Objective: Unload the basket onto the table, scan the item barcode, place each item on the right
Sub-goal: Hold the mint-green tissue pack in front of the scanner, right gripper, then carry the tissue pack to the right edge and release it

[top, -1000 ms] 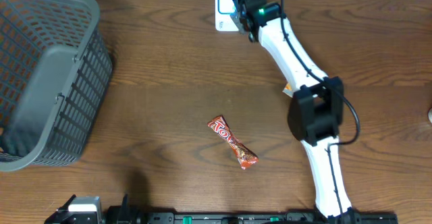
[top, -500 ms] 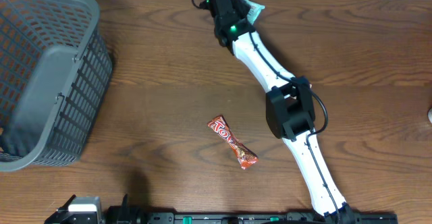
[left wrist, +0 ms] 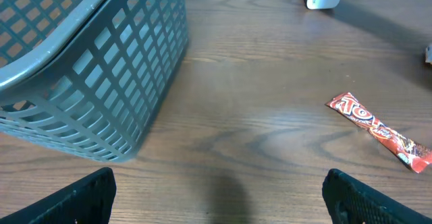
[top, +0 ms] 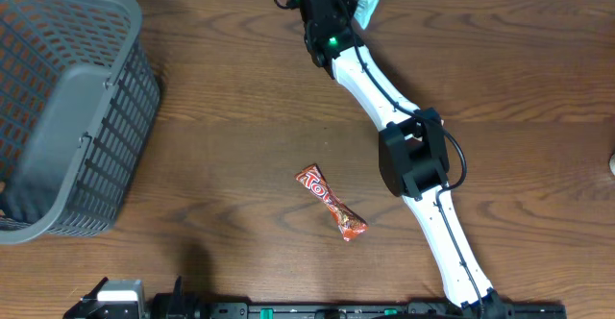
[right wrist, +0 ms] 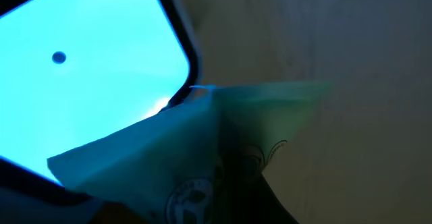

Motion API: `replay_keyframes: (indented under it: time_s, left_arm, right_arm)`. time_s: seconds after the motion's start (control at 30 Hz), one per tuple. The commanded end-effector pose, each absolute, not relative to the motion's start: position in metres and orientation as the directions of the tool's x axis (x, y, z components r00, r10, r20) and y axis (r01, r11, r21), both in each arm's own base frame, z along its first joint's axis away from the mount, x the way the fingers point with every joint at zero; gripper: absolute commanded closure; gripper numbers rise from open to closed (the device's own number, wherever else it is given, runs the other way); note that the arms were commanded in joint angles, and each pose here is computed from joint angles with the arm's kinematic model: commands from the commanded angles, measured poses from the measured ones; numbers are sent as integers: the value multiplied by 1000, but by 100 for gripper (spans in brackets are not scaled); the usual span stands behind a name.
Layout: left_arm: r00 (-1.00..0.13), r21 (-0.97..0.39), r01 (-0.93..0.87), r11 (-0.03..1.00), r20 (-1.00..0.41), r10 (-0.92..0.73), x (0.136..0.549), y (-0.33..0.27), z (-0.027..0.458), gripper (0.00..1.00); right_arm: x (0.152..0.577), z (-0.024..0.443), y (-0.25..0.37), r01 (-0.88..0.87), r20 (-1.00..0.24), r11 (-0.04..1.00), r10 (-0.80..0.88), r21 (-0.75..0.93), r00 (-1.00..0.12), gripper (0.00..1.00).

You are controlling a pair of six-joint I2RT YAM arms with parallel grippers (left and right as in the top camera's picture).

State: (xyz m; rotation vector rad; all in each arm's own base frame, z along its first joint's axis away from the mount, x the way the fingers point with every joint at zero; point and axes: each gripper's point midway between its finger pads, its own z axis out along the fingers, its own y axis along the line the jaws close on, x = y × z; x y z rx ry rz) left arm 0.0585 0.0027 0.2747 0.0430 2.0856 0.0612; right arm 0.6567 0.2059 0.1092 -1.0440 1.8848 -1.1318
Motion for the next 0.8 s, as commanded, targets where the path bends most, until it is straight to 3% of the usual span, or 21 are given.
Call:
replay_keyframes:
  time_s: [0.0,0.13,0.37,0.47,0.57,0.77]
  left_arm:
    - [-489,79,-4,997,-870,67,57,5,275,2]
    - [-489,79,-4,997,-870,67,57,5,275,2]
    - [-489,79,-4,997,-870,67,57,5,275,2]
    - [-489,79,-4,997,-870,67,57,5,275,2]
    - [-489,79,-4,997,-870,67,57,5,275,2]
    - [-489,79,-4,997,-870,67,57,5,275,2]
  right_arm:
    - [646,142,199,-239,-181,329,-856,-914,-484,99]
    - [625,187,170,-191,-193,361,-793,-913,-578,99]
    - [565,231,80,-83,-274,529,-559,-844,-783,99]
    - [532,223,23,32,-311,623,-345,-782,-886,99]
    - [503,198,-29,72,-255,706,-158,-705,-954,99]
    - [464,144,-135,263,-174,775,199,-574,-965,99]
